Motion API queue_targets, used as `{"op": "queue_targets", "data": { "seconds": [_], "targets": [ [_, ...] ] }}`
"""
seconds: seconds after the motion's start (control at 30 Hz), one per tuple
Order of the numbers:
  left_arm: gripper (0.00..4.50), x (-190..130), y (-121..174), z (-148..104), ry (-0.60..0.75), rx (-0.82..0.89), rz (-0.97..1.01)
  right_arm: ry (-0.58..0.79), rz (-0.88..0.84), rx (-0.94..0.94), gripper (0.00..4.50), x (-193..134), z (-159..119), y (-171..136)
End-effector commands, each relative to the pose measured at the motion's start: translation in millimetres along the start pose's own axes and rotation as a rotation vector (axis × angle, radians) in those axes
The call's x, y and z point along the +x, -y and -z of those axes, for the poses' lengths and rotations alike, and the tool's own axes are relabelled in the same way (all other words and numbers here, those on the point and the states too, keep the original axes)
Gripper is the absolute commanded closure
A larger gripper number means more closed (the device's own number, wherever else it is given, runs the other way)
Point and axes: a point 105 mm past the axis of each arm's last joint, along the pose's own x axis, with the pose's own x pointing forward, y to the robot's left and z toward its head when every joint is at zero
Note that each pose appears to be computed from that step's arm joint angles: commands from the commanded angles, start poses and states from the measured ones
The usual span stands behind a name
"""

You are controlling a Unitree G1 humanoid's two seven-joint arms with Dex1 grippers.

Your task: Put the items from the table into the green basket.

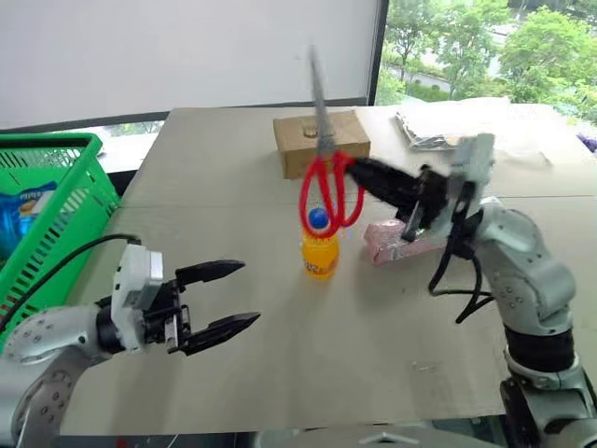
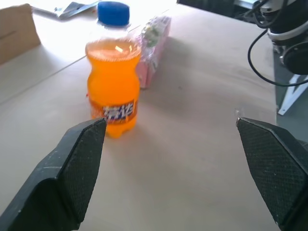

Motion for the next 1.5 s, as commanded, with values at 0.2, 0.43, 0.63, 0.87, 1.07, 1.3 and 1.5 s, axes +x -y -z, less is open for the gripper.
{"op": "queue_targets", "data": {
  "seconds": [0.2, 0.43, 0.63, 0.87, 1.07, 1.3, 1.5],
  "targets": [
    [0.0, 26.0, -27.5, -32.4, 0.125, 0.112, 0.034, -0.375, 0.558, -0.086, 4.46, -83.1, 36.6, 114.2],
    [0.0, 47.0, -46.8, -43.4, 0.171, 0.189, 0.004, -0.443, 0.71, -0.057, 4.46, -88.0, 59.1, 149.7],
    [0.0, 57.8, -53.4, -50.0, 0.219, 0.221, -0.032, -0.48, 0.826, -0.031, 3.06, -80.9, 87.6, 186.5],
    [0.0, 52.5, -47.8, -50.3, 0.211, 0.224, -0.067, -0.422, 0.937, -0.144, 0.08, -87.5, 74.2, 217.2],
    [0.0, 41.2, -42.3, -34.5, 0.128, 0.211, -0.106, -0.392, 0.691, -0.146, 0.08, -76.7, 83.5, 184.8],
    [0.0, 31.9, -44.5, -21.7, 0.083, 0.195, -0.148, -0.336, 0.309, 0.013, 0.08, -67.7, 87.3, 96.4],
    [0.0, 46.2, -45.8, -16.6, 0.111, 0.153, -0.133, -0.454, -0.052, 0.115, 0.08, -89.8, 101.0, 4.0]
  ]
}}
